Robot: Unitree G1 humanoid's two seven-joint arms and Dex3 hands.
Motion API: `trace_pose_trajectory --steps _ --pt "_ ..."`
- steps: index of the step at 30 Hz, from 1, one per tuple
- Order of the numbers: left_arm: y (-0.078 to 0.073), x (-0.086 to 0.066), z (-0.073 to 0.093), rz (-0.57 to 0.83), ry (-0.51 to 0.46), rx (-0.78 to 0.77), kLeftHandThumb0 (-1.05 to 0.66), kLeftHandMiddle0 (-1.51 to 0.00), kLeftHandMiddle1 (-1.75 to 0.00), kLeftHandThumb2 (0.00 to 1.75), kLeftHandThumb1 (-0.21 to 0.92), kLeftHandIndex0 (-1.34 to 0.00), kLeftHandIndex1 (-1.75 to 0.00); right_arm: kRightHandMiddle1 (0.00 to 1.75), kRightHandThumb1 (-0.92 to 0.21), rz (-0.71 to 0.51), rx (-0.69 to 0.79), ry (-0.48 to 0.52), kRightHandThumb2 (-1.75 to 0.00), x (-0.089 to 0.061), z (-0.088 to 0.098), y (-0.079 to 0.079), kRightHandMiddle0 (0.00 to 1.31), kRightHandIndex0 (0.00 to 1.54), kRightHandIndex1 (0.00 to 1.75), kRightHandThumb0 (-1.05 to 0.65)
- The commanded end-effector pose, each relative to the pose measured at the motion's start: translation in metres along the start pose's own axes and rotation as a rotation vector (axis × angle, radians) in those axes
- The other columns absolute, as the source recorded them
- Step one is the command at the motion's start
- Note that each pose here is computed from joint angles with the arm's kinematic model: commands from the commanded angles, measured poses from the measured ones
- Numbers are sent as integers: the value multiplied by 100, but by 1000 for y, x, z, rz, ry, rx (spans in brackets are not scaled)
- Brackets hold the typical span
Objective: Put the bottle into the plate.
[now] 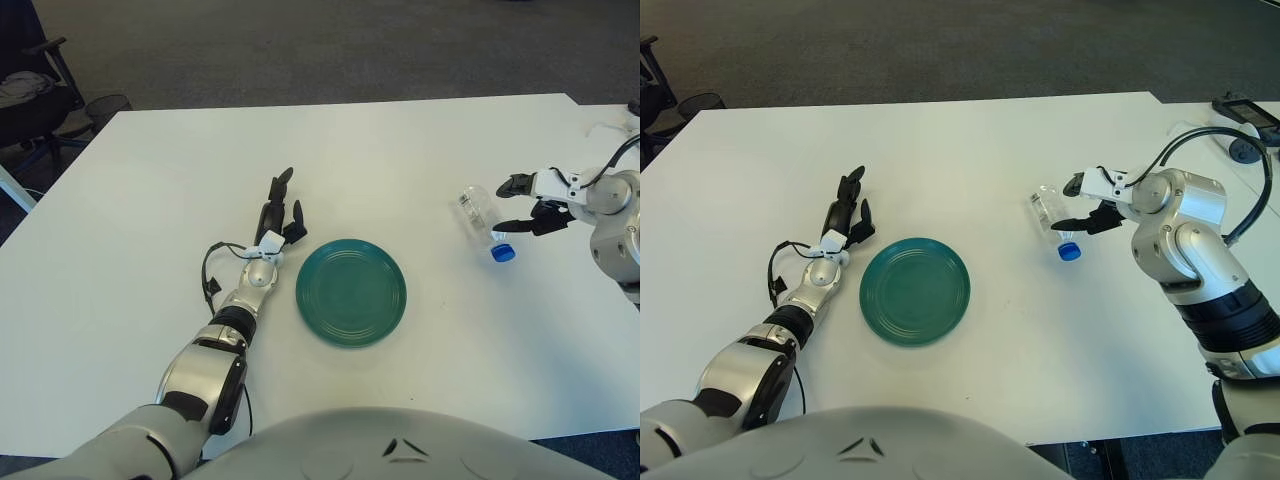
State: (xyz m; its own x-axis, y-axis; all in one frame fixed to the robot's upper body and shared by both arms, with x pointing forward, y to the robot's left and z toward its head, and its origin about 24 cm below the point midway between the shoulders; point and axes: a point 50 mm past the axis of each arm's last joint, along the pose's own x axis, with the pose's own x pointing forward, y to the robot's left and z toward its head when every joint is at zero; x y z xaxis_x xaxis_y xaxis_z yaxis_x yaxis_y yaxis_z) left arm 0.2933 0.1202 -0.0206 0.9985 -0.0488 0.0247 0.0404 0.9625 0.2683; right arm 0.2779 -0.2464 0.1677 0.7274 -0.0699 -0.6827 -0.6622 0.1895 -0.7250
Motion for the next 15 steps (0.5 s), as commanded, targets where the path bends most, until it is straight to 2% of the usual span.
trace_pose_trajectory --steps 1,15 --pt "-17 -45 -43 -36 206 -29 -82 -22 0 104 92 0 -56 28 -92 21 -23 -8 -22 -3 0 0 0 0 98 -105" --pt "-19 -45 -42 -32 203 -24 -84 -23 -1 106 92 0 -55 16 -92 24 -38 -18 -30 -5 0 0 0 0 90 -105"
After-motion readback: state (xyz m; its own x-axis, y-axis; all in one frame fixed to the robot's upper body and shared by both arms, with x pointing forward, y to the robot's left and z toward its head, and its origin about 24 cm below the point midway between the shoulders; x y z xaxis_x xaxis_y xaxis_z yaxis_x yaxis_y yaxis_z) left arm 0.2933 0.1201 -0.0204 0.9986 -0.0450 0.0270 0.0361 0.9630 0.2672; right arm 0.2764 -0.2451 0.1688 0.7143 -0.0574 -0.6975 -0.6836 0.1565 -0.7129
